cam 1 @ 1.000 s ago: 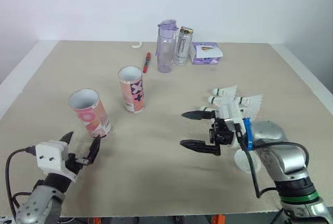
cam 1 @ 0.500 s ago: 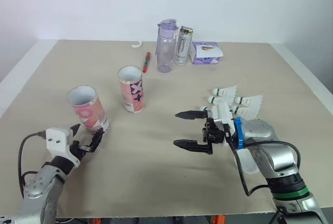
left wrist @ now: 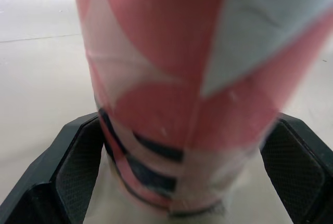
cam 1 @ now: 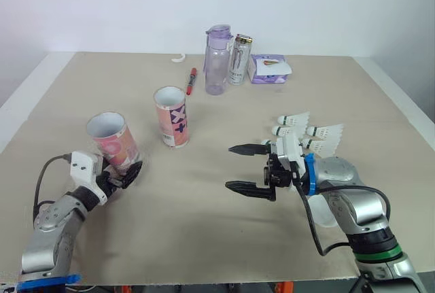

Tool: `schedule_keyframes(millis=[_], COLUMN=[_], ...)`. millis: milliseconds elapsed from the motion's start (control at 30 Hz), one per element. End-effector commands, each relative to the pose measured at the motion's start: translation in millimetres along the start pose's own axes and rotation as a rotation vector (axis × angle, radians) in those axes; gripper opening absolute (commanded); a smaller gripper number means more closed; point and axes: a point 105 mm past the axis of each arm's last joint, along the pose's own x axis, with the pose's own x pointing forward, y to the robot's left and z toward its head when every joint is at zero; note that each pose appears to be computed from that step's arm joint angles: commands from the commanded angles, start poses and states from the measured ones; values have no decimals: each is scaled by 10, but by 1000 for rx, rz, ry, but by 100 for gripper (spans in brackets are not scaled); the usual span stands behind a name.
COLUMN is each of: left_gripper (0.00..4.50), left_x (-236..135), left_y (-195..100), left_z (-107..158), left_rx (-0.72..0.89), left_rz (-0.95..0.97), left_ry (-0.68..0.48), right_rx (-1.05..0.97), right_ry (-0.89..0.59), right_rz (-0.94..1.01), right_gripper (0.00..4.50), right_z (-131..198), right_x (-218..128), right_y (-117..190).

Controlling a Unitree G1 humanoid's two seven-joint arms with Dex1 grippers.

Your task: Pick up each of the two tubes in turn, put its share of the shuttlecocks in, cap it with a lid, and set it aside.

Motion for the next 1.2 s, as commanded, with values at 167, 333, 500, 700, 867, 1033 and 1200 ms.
schedule_keyframes(millis=[167,333,500,700,867,1033,1200], left_gripper=[447,447,447,447,380,306,306], left_x=[140,154,142,178,197,174,122], left_y=[-18,0,64,54,-8,14,54], left_z=[66,16,-29,-11,-24,6,64], left_rx=[66,106,132,134,133,139,185], left_rz=[-68,-82,-61,-79,-121,-124,-132], left_ry=[-3,14,30,17,19,9,12], right_rx=[-58,-59,-56,-58,-57,-56,-51], right_ry=[-19,-18,-17,-13,-10,-9,-18], right_rz=[6,5,2,4,7,9,8], right_gripper=[450,450,450,450,450,450,450], right_z=[153,169,176,186,184,178,188], right_x=[16,16,7,6,3,0,-8], right_y=[7,14,21,12,19,34,54])
